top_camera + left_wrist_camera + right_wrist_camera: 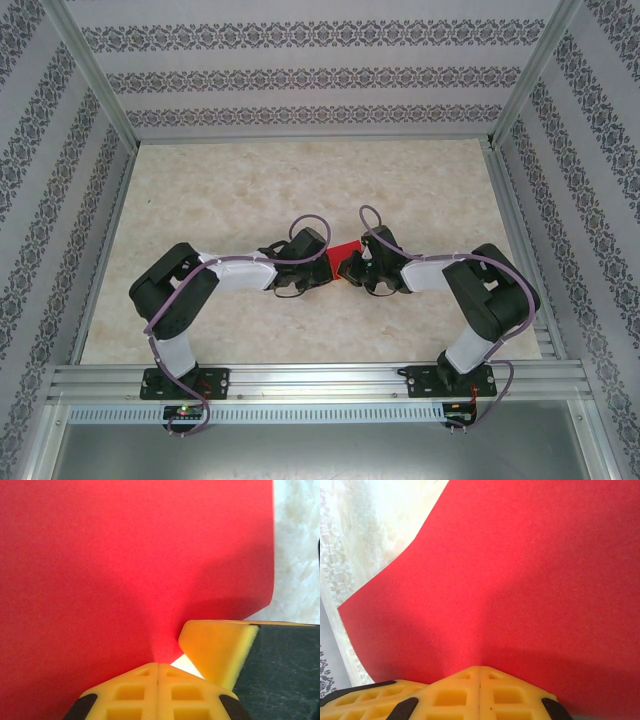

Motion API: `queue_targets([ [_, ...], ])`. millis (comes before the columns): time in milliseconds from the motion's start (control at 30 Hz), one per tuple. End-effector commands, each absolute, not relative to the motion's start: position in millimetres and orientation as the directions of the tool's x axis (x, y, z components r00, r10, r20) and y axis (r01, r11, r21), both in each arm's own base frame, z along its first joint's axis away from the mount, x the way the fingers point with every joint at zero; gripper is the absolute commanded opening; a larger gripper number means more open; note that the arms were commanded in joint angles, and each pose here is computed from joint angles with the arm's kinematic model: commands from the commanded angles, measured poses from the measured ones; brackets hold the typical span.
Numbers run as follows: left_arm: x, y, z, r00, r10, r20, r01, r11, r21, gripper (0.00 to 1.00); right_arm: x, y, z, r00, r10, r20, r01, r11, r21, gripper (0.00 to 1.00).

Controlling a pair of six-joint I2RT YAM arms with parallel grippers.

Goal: Fold a paper plane with a square sheet of paper (pick it up from the middle)
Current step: First fold in half a square sheet of paper at the center of the table.

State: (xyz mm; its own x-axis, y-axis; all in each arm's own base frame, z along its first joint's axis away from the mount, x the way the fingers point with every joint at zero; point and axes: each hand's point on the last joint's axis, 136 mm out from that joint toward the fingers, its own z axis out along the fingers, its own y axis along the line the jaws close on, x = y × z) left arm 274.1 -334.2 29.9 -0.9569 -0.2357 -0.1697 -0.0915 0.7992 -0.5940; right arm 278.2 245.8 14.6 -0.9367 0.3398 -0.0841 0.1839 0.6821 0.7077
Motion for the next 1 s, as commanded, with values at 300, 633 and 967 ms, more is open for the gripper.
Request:
queue_targets([
  [300,279.8,-325.3,13.2,-0.949,-0.274,-0.158,-0.148,0.825,-0.545,0.0,273.0,246.1,9.4,-0.941,0.328,-0.082,0.179,0.689,0.702,0.02],
  [633,268.4,-302.7,0.4,-0.937,-0.328,-0.122,-0.237,0.853,-0.466,0.0,273.6,234.1,3.9,-0.935,0.343,-0.093,0.194,0.71,0.677,0.02],
  [967,252.6,-285.4,-15.7,-0.924,-0.376,-0.071,-0.315,0.854,-0.414,0.0,286.8,174.0,-12.7,-0.89,0.434,-0.136,0.264,0.738,0.621,0.01],
])
